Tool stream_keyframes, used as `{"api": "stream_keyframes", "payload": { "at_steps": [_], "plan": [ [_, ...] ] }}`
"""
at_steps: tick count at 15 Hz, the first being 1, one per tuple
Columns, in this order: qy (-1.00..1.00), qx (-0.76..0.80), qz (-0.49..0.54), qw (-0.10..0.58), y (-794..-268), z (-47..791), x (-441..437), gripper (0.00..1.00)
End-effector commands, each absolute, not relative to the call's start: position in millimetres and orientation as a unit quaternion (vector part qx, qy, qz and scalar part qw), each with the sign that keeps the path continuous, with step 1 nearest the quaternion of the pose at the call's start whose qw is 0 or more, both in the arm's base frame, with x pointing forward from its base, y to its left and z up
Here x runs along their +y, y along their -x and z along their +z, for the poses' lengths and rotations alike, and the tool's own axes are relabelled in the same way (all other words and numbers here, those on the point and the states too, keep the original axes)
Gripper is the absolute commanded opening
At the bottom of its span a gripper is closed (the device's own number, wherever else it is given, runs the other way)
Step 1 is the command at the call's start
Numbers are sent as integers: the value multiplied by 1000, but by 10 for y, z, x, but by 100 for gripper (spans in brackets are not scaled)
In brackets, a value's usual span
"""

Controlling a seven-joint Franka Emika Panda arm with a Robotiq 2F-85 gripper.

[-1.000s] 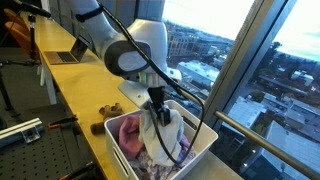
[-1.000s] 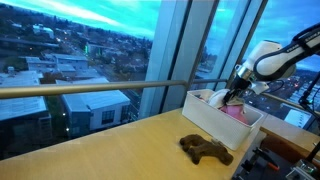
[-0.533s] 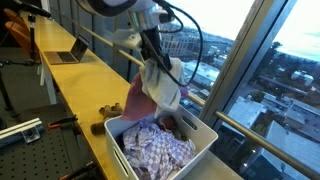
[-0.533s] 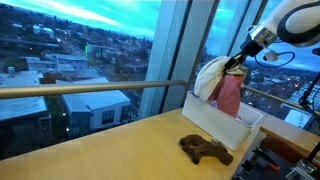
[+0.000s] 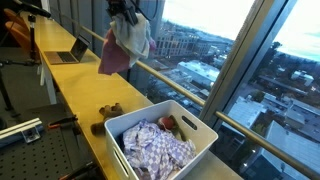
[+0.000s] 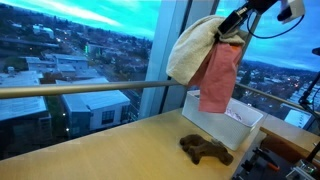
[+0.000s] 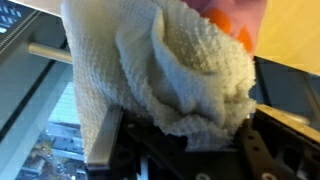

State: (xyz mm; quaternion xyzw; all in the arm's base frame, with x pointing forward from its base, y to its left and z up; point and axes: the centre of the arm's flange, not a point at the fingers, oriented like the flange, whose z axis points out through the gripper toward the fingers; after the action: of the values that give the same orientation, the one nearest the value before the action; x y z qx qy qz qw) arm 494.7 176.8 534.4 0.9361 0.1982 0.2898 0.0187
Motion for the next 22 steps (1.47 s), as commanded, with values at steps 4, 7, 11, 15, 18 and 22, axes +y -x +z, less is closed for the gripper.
{"api": "stream_keyframes", "payload": {
  "at_steps": [4,7,11,15,18,22],
  "plan": [
    [-940,237,244,20,-4799,4740,2523,1],
    [-947,237,213,19,-4830,4420,2492,1],
    [-957,225,185,14,-4878,4181,2421,29],
    [-961,211,177,14,-4914,4128,2279,57],
    [-963,198,183,19,-4988,4211,2051,78],
    [-968,155,195,31,-5199,4369,1304,100]
  ]
}}
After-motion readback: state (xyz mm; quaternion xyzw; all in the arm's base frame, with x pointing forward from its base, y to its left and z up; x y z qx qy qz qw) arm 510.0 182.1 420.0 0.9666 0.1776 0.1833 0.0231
